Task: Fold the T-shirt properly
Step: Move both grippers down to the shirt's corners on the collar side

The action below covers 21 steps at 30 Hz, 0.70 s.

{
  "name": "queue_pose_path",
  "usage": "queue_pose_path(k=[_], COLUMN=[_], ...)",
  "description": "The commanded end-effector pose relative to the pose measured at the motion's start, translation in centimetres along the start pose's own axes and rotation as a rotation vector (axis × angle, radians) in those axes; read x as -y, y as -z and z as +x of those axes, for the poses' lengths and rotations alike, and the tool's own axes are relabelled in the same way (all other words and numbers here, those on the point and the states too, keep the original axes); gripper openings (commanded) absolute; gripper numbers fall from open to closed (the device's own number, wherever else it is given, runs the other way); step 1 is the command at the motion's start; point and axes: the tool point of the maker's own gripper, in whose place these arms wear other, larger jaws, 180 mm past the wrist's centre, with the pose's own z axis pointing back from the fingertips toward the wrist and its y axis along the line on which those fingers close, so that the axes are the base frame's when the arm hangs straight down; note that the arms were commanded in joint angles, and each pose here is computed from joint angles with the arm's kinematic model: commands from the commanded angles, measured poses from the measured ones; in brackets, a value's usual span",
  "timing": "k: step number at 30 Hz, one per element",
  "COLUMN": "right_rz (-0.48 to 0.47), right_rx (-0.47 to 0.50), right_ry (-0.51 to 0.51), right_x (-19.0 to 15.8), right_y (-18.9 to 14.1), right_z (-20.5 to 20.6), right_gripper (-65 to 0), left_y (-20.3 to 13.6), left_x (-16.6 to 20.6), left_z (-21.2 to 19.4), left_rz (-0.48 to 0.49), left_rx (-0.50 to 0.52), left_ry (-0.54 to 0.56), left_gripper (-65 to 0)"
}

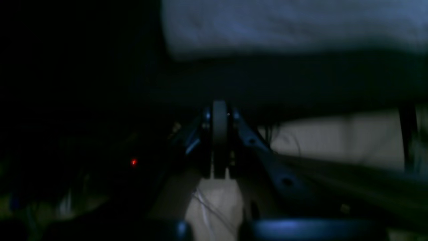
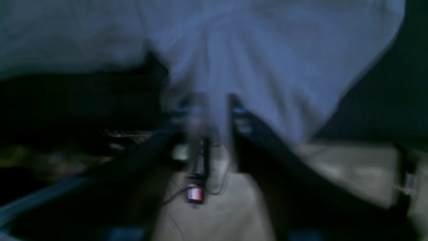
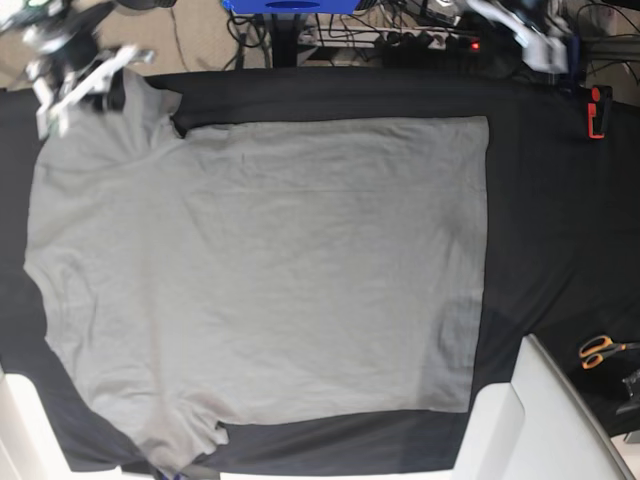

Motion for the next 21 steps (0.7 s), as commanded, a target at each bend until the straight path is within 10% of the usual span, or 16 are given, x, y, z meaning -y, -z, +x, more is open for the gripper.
queue_pose_path(k=[1,6,13,21], right_rz=[0.032,0.090,-0.034,-0.005], right_rx=[0.036,0.169,0.085,-0.001], right_ry=[0.003,0.072,0.353,0.495], right_x=[0.1,3.6,12.9,14.7], right_y=[-0.3,-0.3,1.8,3.9], right_z=[1.3,5.3,2.3,-1.2], right_gripper=[-39.8,-11.3,-11.0,-11.0], left_y=[-0.1,-0.1,-2.0,-2.0], left_x=[-1.8,-6.5,-7.6,-8.8], left_z=[1.1,3.8,7.5,6.6], left_rz=[0.044,0.136,0.104,0.141], left_rx=[0.009,-0.005,0.145,0.032], left_ry=[-0.015,-0.132,-0.155,-0.192], left_gripper=[-65.0,-59.6,-61.7,-61.5])
